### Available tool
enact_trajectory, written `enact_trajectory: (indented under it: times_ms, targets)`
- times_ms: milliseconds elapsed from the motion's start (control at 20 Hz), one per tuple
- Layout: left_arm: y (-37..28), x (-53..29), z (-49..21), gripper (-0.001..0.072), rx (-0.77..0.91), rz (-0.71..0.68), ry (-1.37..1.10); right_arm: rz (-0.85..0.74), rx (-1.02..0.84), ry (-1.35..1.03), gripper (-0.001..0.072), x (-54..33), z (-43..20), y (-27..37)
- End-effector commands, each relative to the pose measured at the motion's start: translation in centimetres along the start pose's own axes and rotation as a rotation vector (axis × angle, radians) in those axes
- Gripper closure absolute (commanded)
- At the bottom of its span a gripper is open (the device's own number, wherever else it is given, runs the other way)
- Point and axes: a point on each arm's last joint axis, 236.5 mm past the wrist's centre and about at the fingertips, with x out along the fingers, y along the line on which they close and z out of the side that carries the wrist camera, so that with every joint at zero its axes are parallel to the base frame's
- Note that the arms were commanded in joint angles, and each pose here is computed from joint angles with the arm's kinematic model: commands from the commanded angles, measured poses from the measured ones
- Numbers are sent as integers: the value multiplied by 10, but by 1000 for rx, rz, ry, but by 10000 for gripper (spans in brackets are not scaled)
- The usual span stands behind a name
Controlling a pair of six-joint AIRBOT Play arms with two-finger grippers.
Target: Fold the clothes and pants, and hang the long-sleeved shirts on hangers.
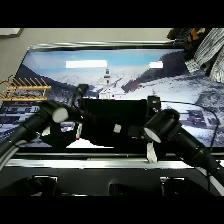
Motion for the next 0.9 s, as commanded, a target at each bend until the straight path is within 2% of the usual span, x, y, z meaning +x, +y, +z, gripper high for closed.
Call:
enact_trajectory:
  times_ms: [0,300,500,650,750,850]
  targets:
    - [2,-63,12,683,-22,-33,63,15,-11,-65,670,-38,21,-1]
    - [-34,-151,57,682,-18,-131,-90,160,109,-196,670,-109,81,6]
    - [-54,-191,63,682,-28,-204,-128,355,151,-231,671,-160,114,7]
    - [-63,-219,59,681,-12,-233,-141,427,168,-304,671,-205,121,1]
    - [-62,-219,56,682,-17,-227,-123,412,164,-283,671,-209,114,-4]
    - [-59,-206,52,682,-26,-219,-92,302,93,-197,671,-186,97,-17]
